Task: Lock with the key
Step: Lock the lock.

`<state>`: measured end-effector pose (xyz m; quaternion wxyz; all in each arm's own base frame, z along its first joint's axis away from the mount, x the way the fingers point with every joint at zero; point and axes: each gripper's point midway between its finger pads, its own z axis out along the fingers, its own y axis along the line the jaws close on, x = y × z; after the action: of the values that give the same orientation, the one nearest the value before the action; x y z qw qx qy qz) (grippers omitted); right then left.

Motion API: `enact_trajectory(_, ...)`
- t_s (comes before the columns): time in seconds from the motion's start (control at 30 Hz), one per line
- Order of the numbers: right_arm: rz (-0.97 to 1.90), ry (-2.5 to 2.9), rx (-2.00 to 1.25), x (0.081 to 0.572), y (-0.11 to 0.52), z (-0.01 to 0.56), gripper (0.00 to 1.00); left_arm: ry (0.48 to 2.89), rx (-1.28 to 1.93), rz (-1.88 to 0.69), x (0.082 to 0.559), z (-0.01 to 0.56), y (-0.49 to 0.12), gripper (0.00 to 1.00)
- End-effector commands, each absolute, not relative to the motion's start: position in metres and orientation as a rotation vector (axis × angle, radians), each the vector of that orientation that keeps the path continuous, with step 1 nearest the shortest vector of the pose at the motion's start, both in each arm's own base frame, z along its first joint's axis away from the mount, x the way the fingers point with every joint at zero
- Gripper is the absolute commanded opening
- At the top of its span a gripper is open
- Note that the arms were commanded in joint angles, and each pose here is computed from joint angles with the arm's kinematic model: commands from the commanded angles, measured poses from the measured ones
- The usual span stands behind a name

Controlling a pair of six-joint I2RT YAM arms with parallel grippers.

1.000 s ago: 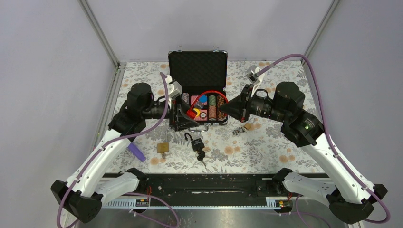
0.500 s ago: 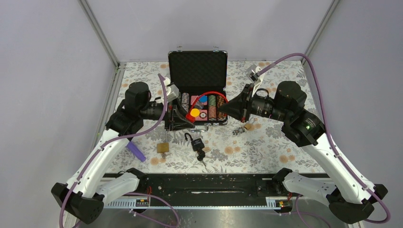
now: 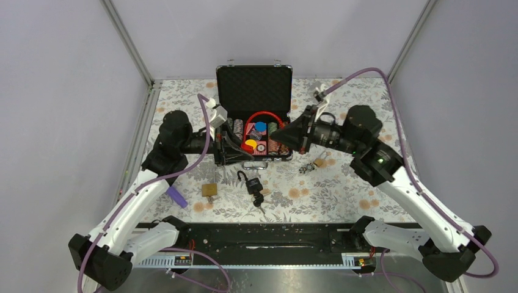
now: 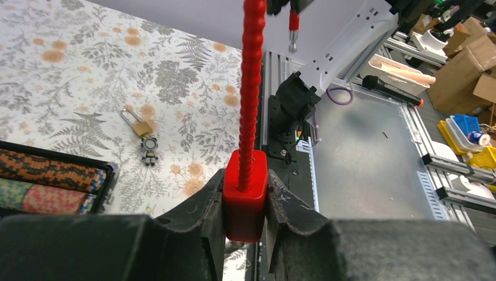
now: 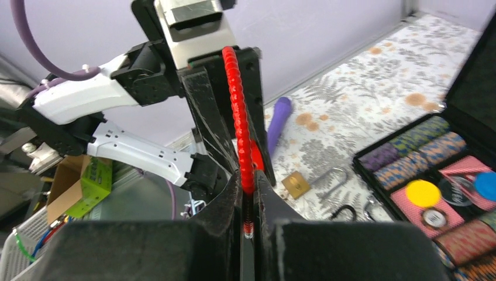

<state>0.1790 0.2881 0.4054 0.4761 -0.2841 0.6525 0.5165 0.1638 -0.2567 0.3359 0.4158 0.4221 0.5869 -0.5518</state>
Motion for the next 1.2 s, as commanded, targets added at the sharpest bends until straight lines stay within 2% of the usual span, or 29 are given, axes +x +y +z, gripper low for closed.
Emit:
enact_trajectory(0.0,1.353,1.436,-0.683,0.174,0.324,0.425,0.0,1.302,1.114,-1.324,0.152,0.353,-0.261,0.0)
enact_trajectory(0.2,1.338,1.418,-0.688,0.175,0.347,0.418,0.0,1.299,1.179,-1.235,0.152,0.347,-0.259,0.0)
enact_trajectory(0.63,1.311,1.449,-0.719,0.172,0.377,0.395,0.0,1.224,1.157,-1.224,0.153,0.364,-0.26,0.0)
enact_trajectory(1.17,1.166,1.546,-0.722,0.183,0.366,0.362,0.0,1.181,1.114,-1.205,0.155,0.377,-0.259,0.0)
